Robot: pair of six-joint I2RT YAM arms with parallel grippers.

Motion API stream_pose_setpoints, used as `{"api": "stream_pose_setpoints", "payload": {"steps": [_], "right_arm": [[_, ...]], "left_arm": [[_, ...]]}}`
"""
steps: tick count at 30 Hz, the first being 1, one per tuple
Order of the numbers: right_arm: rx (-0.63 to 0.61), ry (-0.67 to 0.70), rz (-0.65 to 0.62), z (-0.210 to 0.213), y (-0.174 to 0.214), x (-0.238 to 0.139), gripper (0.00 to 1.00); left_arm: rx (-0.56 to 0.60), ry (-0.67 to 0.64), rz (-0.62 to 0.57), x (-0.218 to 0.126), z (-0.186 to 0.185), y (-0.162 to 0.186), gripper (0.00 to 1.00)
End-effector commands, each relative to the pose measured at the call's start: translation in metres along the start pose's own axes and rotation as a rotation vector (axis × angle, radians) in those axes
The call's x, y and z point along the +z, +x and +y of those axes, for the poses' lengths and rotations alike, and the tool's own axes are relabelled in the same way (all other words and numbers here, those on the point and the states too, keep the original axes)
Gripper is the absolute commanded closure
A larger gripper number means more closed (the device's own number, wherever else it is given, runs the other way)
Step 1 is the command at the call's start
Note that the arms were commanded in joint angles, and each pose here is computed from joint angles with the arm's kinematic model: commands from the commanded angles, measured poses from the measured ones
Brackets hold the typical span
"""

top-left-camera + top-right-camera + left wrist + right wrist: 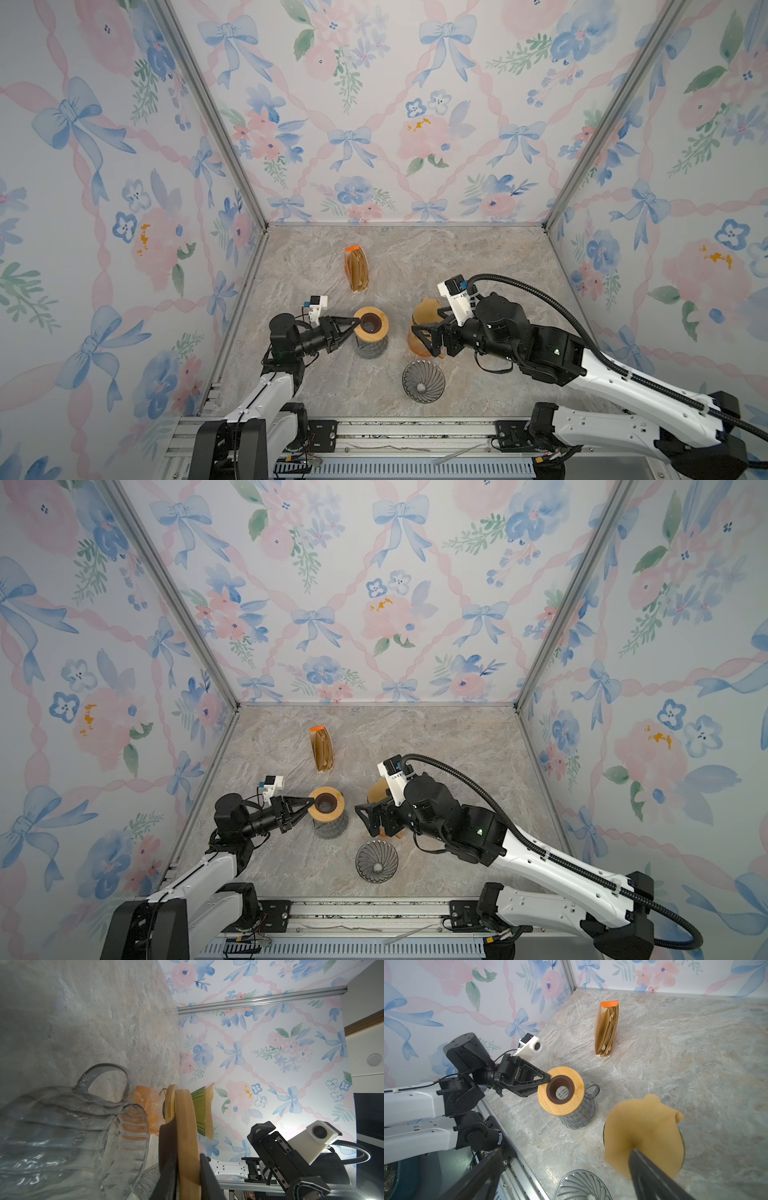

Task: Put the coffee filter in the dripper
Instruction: 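Lower the wooden ring onto the glass pitcher mouth with the left gripper and release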

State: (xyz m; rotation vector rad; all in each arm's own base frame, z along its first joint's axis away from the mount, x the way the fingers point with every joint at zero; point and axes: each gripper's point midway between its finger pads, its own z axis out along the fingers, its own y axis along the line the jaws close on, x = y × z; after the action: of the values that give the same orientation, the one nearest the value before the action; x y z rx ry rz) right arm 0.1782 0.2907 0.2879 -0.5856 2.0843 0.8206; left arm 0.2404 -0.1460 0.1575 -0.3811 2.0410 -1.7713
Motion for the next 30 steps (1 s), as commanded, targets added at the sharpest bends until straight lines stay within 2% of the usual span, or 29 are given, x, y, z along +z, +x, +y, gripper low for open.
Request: {"api": "stream_pose_setpoints", "payload": {"steps": [1, 17, 26, 30], "right_arm": [[-0.013, 0.012, -0.003, 0.002, -0.005, -0.005, 0.04], [-0.024, 0.027, 0.022, -0.001, 0.0, -0.002, 0.04], [-0.026, 0.037, 0.025, -0.004, 0.003, -0.002, 0.04], [-0.024, 0.041, 0.024, -0.006, 0.004, -0.003, 0.04]], "left_arm": [[0.026, 0.0, 0.008, -0.001, 0.005, 0.002, 0.79], [-0.024, -0.099, -0.011, -0.001, 0.029, -0.004, 0.78], [-0.02, -0.123, -0.023, -0.004, 0.031, -0.008, 0.66], [-0.001, -0.163, -0.036, -0.008, 0.03, -0.013, 0.64]]}}
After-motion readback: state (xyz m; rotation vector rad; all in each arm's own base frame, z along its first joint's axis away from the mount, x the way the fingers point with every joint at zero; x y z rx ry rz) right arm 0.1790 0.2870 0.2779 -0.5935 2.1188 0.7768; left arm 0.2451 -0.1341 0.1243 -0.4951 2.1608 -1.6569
